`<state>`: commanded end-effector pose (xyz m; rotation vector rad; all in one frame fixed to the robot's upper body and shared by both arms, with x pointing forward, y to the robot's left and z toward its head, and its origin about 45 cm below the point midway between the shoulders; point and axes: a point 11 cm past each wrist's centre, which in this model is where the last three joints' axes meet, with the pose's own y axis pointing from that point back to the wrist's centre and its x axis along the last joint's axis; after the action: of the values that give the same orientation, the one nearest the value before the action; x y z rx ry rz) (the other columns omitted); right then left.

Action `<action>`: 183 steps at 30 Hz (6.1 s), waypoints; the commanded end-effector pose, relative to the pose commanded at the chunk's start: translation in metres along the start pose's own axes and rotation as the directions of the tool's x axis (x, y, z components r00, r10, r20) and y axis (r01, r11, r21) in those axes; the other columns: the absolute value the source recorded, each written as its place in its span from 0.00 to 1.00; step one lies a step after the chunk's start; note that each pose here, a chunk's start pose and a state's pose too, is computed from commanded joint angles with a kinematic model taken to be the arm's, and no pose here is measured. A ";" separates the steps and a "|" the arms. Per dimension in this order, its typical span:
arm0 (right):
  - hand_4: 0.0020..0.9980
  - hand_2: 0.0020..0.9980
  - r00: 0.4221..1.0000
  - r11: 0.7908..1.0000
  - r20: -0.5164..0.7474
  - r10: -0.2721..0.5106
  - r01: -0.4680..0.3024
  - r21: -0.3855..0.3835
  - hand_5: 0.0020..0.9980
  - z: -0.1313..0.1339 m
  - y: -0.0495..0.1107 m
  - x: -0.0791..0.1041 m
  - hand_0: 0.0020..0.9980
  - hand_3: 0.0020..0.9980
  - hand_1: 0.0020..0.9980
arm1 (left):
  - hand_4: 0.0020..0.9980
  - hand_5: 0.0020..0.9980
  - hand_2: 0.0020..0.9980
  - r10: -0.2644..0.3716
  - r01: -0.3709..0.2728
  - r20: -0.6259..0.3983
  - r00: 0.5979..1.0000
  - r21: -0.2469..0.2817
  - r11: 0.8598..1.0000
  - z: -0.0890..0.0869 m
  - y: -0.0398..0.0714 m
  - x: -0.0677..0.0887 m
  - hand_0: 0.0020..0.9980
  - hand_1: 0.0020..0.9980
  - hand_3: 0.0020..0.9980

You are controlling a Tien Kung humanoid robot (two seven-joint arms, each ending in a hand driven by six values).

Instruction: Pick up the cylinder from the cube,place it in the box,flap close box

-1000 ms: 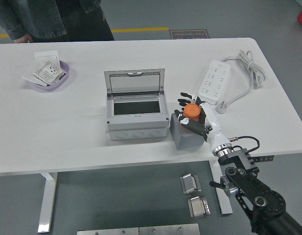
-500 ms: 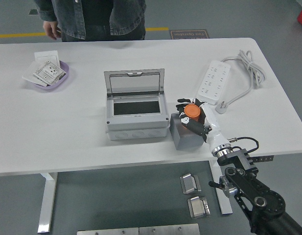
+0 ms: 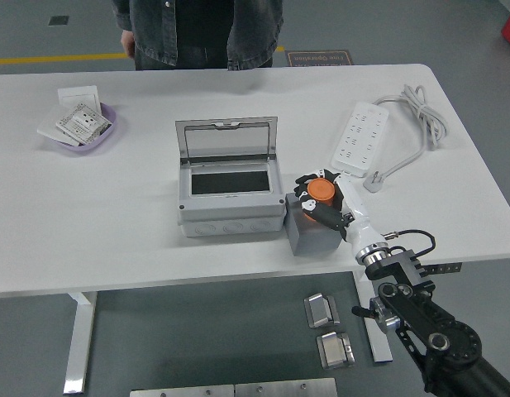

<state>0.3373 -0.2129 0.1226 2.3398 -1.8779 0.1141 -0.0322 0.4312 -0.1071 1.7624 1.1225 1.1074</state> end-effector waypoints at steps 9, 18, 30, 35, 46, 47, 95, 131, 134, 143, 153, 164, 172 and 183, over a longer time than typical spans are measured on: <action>0.00 0.22 1.000 1.000 -0.019 -0.005 0.005 0.013 0.00 -0.005 -0.002 0.001 0.46 0.25 0.28 | 0.84 0.58 0.76 0.009 -0.009 -0.003 1.000 -0.012 1.000 0.001 0.000 0.002 0.76 0.77 0.86; 0.00 0.22 0.998 1.000 -0.061 -0.011 0.012 0.026 0.00 -0.010 -0.006 0.005 0.46 0.25 0.28 | 0.84 0.58 0.76 0.014 -0.014 -0.002 1.000 -0.018 1.000 0.001 0.000 0.002 0.76 0.77 0.86; 0.00 0.23 0.995 0.998 -0.098 -0.018 0.023 0.052 0.00 -0.022 -0.013 0.010 0.47 0.25 0.29 | 0.84 0.58 0.75 0.024 -0.024 0.005 1.000 -0.020 1.000 0.000 0.000 0.004 0.75 0.77 0.85; 0.00 0.23 0.988 0.996 -0.151 -0.023 0.036 0.083 0.00 -0.035 -0.016 0.006 0.48 0.25 0.30 | 0.84 0.58 0.75 0.026 -0.026 0.005 1.000 -0.019 0.999 0.000 -0.001 0.005 0.75 0.77 0.85; 0.00 0.23 0.900 0.978 -0.434 -0.035 0.120 0.170 0.00 -0.079 -0.042 -0.022 0.32 0.24 0.22 | 0.84 0.58 0.75 0.033 -0.033 -0.007 0.999 -0.012 0.999 -0.003 -0.001 0.009 0.75 0.77 0.84; 0.00 0.23 0.887 0.977 -0.461 -0.039 0.131 0.169 0.00 -0.081 -0.044 -0.027 0.32 0.24 0.22 | 0.84 0.58 0.75 0.033 -0.033 -0.007 0.999 -0.011 0.999 -0.003 -0.001 0.009 0.75 0.77 0.84; 0.00 0.23 0.569 0.973 -0.807 -0.157 0.229 -0.027 0.00 -0.079 -0.105 -0.096 0.00 0.27 0.08 | 0.83 0.56 0.75 0.059 -0.059 0.005 0.998 0.044 0.997 -0.016 -0.001 0.028 0.75 0.77 0.84; 0.18 0.36 0.657 0.950 -0.710 -0.255 0.307 -0.057 0.06 -0.066 -0.104 -0.094 0.15 0.51 0.22 | 0.82 0.56 0.75 0.069 -0.069 0.017 0.997 0.011 0.998 -0.006 0.001 0.029 0.75 0.78 0.85; 0.49 0.53 0.657 0.951 -0.710 -0.252 0.305 -0.054 0.16 -0.066 -0.105 -0.093 0.28 0.69 0.39 | 0.82 0.55 0.75 0.067 -0.067 0.020 0.998 0.008 0.998 -0.004 0.001 0.028 0.75 0.77 0.85; 0.72 0.60 0.663 0.953 -0.709 -0.243 0.299 -0.046 0.15 -0.066 -0.106 -0.090 0.41 0.77 0.48 | 0.82 0.55 0.75 0.066 -0.066 0.030 0.997 0.002 0.998 -0.002 0.002 0.027 0.75 0.77 0.85; 0.88 0.62 0.663 0.956 -0.711 -0.235 0.291 -0.044 0.26 -0.064 -0.106 -0.087 0.52 0.79 0.51 | 0.81 0.54 0.74 0.070 -0.069 0.036 0.997 -0.004 0.998 0.001 0.002 0.027 0.75 0.77 0.84; 0.94 0.63 0.675 0.957 -0.701 -0.232 0.287 -0.041 0.33 -0.065 -0.106 -0.086 0.63 0.81 0.54 | 0.80 0.53 0.74 0.065 -0.065 0.048 0.997 -0.004 0.998 0.001 0.002 0.024 0.75 0.77 0.84; 0.94 0.63 0.688 0.956 -0.690 -0.227 0.291 -0.025 0.33 -0.070 -0.109 -0.085 0.63 0.81 0.54 | 0.79 0.53 0.74 0.061 -0.061 0.062 0.996 -0.005 0.998 0.003 0.002 0.023 0.75 0.77 0.83; 0.96 0.63 0.704 0.949 -0.664 -0.254 0.314 -0.030 0.35 -0.071 -0.101 -0.096 0.74 0.80 0.66 | 0.78 0.52 0.71 0.061 -0.060 0.062 0.996 -0.003 0.998 -0.001 0.001 0.021 0.75 0.76 0.82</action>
<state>0.4166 -0.0875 0.1721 2.1773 -1.1647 0.8826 -0.0275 0.4506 -0.1003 1.8285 1.0375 1.0810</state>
